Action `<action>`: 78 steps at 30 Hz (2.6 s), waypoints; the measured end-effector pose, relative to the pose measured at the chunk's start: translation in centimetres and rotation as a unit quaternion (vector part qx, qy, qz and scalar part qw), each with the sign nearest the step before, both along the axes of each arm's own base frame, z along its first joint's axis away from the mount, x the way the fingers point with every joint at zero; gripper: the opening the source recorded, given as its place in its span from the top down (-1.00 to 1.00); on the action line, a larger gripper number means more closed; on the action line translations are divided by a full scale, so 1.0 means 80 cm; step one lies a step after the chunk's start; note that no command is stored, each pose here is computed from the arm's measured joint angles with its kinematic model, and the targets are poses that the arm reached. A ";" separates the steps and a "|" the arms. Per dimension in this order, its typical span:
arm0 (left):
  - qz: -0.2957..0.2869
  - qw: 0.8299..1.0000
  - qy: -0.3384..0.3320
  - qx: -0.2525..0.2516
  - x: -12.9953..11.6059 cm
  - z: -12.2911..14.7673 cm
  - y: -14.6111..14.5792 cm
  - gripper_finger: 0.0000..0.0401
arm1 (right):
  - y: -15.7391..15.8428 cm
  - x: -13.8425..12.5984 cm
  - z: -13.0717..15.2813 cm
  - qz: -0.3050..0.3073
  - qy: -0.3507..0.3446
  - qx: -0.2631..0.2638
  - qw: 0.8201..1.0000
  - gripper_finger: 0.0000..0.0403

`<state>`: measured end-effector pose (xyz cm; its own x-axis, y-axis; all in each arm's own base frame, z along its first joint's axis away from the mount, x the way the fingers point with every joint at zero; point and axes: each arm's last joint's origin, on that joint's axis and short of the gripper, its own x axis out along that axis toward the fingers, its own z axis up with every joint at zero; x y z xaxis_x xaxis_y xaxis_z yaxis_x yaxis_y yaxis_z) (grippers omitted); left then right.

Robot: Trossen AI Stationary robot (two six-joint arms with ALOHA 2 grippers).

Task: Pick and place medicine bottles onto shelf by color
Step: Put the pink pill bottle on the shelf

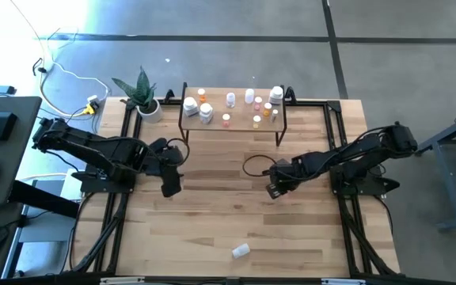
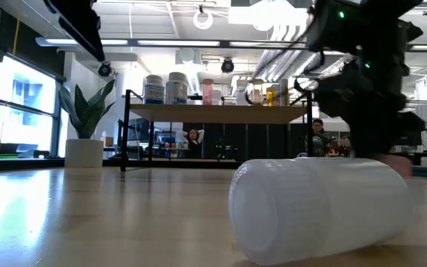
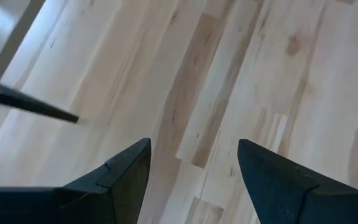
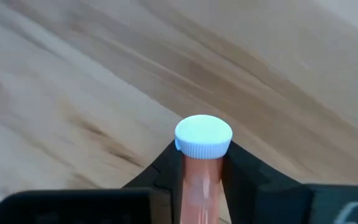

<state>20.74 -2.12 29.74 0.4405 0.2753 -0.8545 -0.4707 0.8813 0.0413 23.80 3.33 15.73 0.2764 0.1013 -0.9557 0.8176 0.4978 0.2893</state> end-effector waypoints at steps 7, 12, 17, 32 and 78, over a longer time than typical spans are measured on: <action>-0.038 0.999 -0.012 0.006 0.005 0.023 0.014 -0.16 | -0.001 0.040 0.033 0.000 -0.147 -0.074 0.986 0.65; -0.063 0.997 -0.038 0.012 0.010 0.041 0.024 -0.16 | -0.004 0.059 0.050 -0.013 -0.240 -0.145 0.960 0.65; -0.085 0.993 -0.086 0.008 0.020 0.052 0.038 -0.16 | -0.010 0.074 0.070 -0.038 -0.327 -0.220 0.918 0.65; -0.123 0.977 -0.171 -0.017 0.027 0.066 0.095 -0.16 | -0.019 0.089 0.109 -0.058 -0.382 -0.458 0.801 0.65; -0.120 0.974 -0.190 0.019 0.019 0.071 0.132 -0.16 | -0.094 0.174 0.059 -0.123 -0.222 -0.617 0.745 0.65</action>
